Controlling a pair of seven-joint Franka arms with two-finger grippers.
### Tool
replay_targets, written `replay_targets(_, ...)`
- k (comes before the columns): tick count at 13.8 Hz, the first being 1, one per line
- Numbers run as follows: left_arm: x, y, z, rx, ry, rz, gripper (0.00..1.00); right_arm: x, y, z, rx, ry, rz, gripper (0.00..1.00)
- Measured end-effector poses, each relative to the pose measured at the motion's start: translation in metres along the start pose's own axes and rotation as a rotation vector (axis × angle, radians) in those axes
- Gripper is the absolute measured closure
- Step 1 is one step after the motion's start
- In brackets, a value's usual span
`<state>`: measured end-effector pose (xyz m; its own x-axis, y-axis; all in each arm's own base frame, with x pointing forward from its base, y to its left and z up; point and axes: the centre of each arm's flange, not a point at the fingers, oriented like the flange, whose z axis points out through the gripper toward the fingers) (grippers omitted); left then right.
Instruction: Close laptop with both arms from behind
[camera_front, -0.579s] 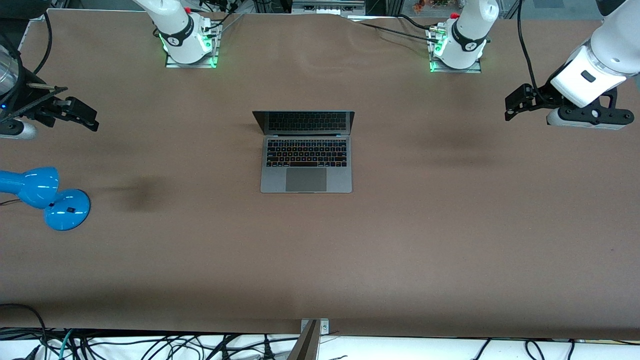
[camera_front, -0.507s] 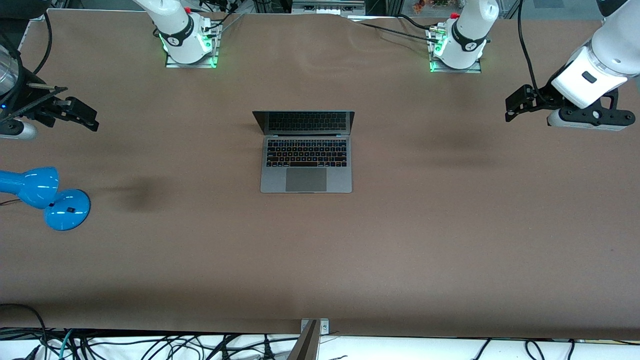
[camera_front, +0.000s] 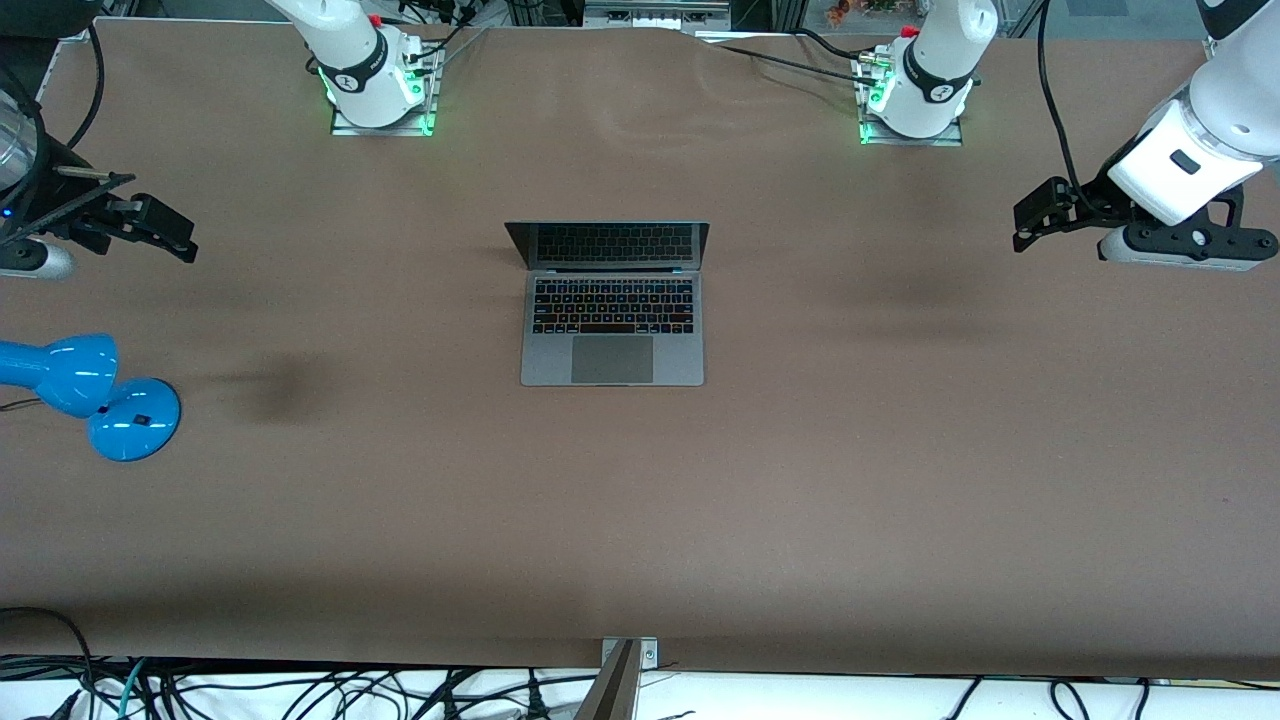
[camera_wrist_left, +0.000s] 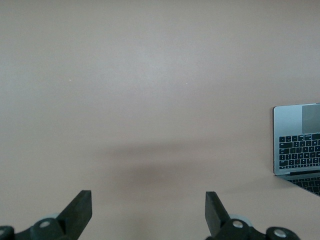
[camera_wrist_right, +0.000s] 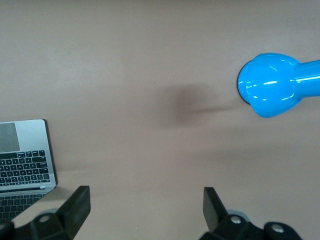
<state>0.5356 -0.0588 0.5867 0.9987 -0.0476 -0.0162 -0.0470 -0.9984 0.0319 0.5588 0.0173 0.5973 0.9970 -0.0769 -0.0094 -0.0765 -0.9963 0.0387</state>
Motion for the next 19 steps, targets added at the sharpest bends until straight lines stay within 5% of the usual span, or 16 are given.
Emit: replay_targets(19, -0.009, 0.028, 0.012, -0.015, -0.09, -0.017, 0.0, 0.0, 0.0, 0.0, 0.0, 0.0, 0.0, 0.0)
